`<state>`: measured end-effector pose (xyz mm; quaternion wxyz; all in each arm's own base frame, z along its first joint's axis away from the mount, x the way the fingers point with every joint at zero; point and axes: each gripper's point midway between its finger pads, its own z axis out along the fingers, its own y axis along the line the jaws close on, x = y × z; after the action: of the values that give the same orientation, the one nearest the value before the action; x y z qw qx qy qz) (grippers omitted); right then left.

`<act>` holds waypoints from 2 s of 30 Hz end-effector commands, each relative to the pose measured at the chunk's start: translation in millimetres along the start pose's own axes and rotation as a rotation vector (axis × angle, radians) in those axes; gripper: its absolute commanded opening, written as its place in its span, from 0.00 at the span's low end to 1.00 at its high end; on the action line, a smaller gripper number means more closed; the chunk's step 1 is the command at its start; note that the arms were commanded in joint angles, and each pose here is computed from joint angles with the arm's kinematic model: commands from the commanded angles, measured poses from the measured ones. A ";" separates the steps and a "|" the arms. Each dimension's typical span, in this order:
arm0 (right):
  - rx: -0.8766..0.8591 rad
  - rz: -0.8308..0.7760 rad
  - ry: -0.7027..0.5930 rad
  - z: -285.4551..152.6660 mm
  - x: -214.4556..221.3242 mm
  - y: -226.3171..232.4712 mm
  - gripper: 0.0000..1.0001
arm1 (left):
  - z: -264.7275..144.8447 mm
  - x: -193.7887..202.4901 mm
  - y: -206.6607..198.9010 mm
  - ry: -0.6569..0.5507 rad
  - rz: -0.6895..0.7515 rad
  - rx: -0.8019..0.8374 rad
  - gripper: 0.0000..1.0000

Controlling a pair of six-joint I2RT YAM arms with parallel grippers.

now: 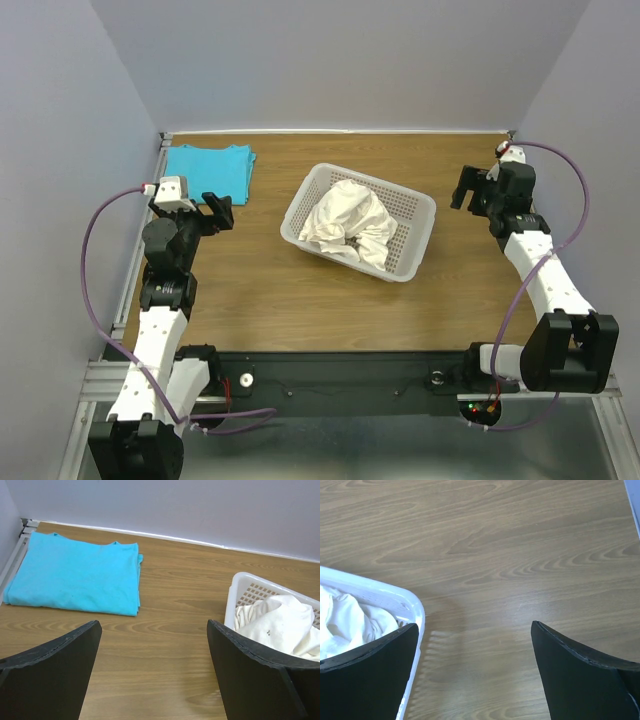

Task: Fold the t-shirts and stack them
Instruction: Grab the tshirt from the pile

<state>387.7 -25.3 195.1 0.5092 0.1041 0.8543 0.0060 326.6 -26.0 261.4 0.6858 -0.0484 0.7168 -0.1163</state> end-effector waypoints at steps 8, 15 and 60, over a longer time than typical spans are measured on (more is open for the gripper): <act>-0.621 -0.418 -0.072 -38.9 -14.7 95.1 1.00 | 4.7 -13.2 -19.1 -0.038 0.001 0.100 0.99; -1.013 -0.401 0.090 -67.7 28.8 145.8 1.00 | 5.3 -8.3 -20.1 -0.022 -0.002 0.107 0.99; -0.642 -0.299 0.442 53.7 94.7 306.7 0.57 | 8.6 -0.6 -35.6 0.019 0.028 0.162 0.99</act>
<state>422.4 279.1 108.1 0.2808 -0.2039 0.9100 0.2270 332.3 -63.9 235.6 0.6429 0.0092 0.7453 -0.1764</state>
